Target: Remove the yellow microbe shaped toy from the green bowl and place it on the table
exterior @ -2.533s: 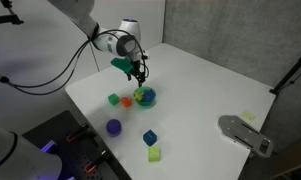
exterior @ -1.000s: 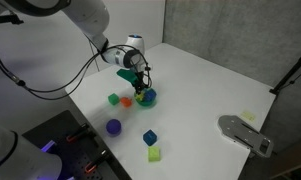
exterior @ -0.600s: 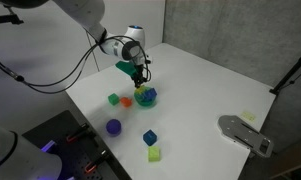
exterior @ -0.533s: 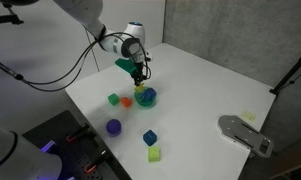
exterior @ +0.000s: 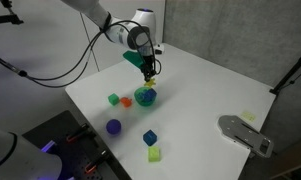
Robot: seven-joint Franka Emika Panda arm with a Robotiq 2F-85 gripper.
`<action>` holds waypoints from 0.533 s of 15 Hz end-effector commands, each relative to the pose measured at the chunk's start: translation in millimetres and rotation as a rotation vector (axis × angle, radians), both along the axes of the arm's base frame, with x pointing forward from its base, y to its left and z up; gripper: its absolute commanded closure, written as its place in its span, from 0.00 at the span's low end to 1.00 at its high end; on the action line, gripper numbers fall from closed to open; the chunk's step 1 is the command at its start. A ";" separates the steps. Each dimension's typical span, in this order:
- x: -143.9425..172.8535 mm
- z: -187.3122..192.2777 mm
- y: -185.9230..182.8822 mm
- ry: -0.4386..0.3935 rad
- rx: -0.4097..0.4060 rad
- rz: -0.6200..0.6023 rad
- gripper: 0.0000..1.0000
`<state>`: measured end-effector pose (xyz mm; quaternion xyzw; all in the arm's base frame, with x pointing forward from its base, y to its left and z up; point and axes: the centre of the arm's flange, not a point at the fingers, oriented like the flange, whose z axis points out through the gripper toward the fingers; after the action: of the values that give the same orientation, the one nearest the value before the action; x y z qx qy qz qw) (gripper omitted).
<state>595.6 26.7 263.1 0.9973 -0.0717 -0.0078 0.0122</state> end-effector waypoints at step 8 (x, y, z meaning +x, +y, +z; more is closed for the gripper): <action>-54.8 -66.3 -124.7 0.139 -0.055 -0.167 0.95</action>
<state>558.1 -83.7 218.4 0.9859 -0.1516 -0.0587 0.0402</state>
